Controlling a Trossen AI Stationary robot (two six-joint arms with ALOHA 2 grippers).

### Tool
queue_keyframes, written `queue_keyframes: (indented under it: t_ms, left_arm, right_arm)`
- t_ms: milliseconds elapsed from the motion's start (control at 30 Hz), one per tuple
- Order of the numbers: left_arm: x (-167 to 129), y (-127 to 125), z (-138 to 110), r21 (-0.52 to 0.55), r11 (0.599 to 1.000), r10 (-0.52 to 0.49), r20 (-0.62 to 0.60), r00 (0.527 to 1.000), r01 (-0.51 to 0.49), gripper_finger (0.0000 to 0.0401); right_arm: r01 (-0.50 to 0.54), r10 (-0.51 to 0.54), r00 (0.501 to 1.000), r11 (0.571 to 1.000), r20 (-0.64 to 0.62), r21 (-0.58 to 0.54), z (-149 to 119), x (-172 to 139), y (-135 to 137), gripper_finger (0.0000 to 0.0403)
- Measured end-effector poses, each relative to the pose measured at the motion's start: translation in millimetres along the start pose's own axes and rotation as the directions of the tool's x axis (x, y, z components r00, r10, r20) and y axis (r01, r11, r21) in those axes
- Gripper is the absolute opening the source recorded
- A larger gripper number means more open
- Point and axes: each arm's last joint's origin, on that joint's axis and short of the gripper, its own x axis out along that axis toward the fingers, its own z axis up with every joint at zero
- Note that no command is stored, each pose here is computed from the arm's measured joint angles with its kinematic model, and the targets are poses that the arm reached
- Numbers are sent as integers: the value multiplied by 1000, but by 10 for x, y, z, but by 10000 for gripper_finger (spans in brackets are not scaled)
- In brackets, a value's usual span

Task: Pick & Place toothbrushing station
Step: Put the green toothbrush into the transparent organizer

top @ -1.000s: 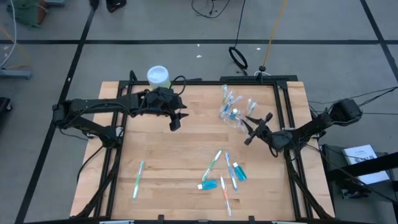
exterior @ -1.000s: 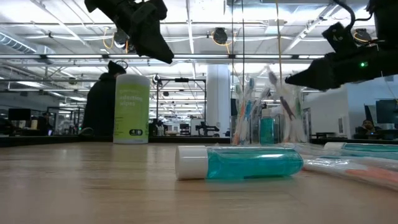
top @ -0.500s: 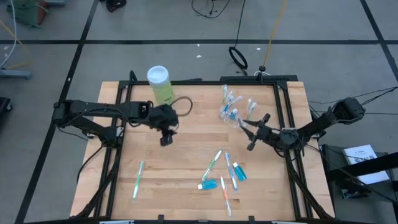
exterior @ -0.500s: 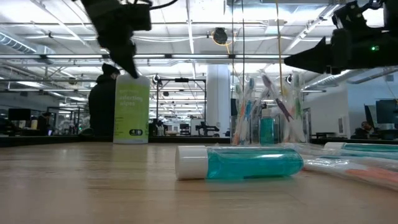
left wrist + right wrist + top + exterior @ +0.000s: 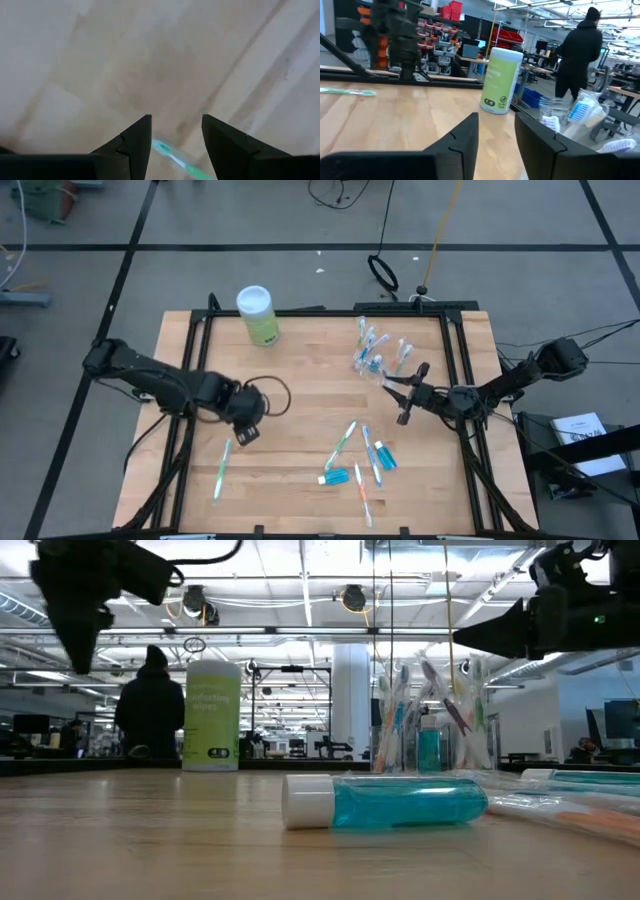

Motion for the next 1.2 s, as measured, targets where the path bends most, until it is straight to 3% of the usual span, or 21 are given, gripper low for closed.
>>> queue_keyframes:
  t_ms: [67, 167, 267, 400, 567, 767, 1033, 1200]
  left_arm:
    - [80, -34, -95, -33, 999, -38, -74, 996, 36, 177]
    - [222, -31, -232, -117, 987, -134, -276, 952, 105, 177]
    - [378, 54, -337, -196, 978, -145, -401, 905, 70, 177]
    - [598, 205, -425, -280, 960, -155, -494, 855, 12, 177]
    - [840, 266, -477, -408, 912, -265, -517, 814, 38, 177]
    - [957, 325, -514, -500, 865, -247, -487, 838, -36, 177]
    - [1019, 368, -470, -454, 889, -107, -333, 937, -60, 177]
    - [1076, 370, -438, -410, 909, -69, -327, 943, -76, 177]
  right_arm:
    - [8, -8, 1000, 1000, -1, -17, -2, 8, -11, 116]
    - [17, -17, 1000, 1000, -3, -19, -5, 15, -23, 116]
    - [21, -21, 1000, 1000, -3, -18, -6, 18, -28, 116]
    - [20, -20, 1000, 1000, -3, -17, -6, 18, -28, 116]
    - [20, -20, 1000, 1000, -5, -17, -8, 18, -27, 116]
    - [15, -15, 1000, 1000, -28, 12, -34, 18, -21, 116]
    - [11, -11, 999, 1000, -47, -2, -57, 17, -17, 116]
    - [11, -11, 999, 1000, -47, -6, -57, 17, -17, 116]
